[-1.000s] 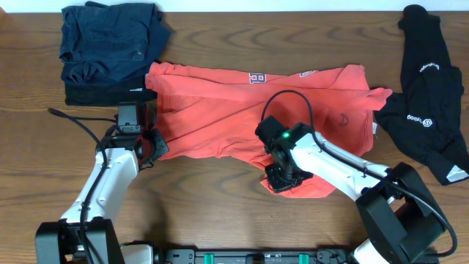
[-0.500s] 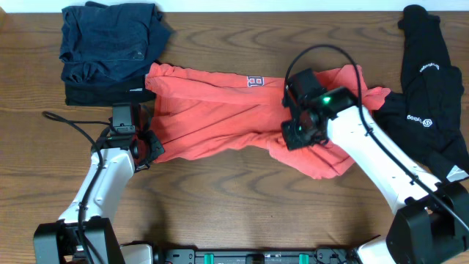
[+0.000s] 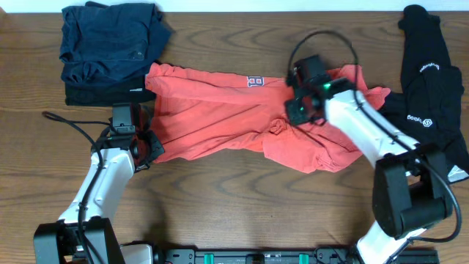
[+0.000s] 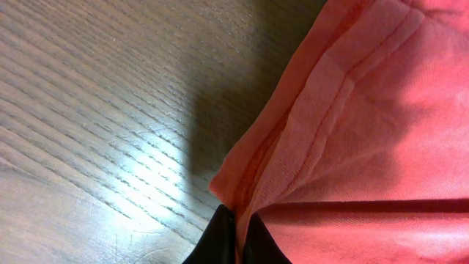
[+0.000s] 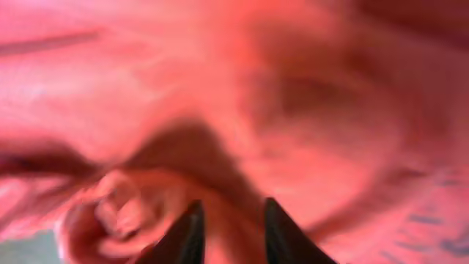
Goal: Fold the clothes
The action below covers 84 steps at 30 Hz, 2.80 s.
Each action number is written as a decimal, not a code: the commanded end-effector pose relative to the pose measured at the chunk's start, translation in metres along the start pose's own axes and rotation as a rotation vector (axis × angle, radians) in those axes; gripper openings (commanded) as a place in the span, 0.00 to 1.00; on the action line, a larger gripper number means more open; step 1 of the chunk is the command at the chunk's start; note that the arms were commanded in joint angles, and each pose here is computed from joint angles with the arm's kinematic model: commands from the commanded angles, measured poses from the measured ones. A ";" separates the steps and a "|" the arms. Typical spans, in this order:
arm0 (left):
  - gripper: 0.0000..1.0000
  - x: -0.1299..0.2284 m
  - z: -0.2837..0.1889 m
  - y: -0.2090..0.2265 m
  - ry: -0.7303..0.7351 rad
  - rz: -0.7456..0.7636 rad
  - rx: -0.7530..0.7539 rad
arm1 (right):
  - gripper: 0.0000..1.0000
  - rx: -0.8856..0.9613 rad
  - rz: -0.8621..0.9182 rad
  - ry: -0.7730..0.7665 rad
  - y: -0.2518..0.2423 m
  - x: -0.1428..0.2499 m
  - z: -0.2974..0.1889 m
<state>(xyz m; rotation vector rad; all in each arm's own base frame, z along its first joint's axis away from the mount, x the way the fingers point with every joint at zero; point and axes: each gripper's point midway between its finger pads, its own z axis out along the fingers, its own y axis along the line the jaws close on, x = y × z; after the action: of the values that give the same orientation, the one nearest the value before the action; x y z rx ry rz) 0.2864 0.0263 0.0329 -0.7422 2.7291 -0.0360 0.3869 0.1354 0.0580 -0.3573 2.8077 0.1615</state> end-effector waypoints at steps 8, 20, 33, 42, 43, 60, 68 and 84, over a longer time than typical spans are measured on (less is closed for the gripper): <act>0.06 -0.010 -0.005 0.000 -0.029 0.007 -0.003 | 0.24 -0.192 0.047 0.135 0.019 0.008 -0.054; 0.06 -0.010 -0.005 0.000 -0.027 0.025 -0.004 | 0.33 -0.095 0.020 0.459 0.054 0.105 -0.065; 0.06 -0.009 -0.005 0.000 -0.026 0.025 -0.004 | 0.49 0.040 0.008 0.411 0.035 0.135 -0.006; 0.06 -0.009 -0.005 0.000 -0.026 0.025 -0.004 | 0.47 0.044 0.006 0.429 0.028 0.163 0.015; 0.06 -0.009 -0.005 0.000 -0.026 0.025 -0.004 | 0.46 0.042 0.006 0.422 0.029 0.161 0.016; 0.06 -0.009 -0.005 0.000 -0.026 0.026 -0.004 | 0.01 0.103 0.050 0.312 0.021 0.136 0.019; 0.06 -0.009 -0.005 0.000 -0.025 0.033 -0.005 | 0.01 0.099 0.002 0.345 0.021 0.128 -0.057; 0.06 -0.009 -0.005 0.000 -0.026 0.073 -0.005 | 0.01 -0.003 -0.022 0.217 0.030 0.089 -0.051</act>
<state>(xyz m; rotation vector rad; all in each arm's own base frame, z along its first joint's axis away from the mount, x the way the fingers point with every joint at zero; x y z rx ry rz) 0.2863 0.0263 0.0328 -0.6655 2.7487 -0.0229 0.2677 0.1388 0.0873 -0.4323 3.0406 0.1098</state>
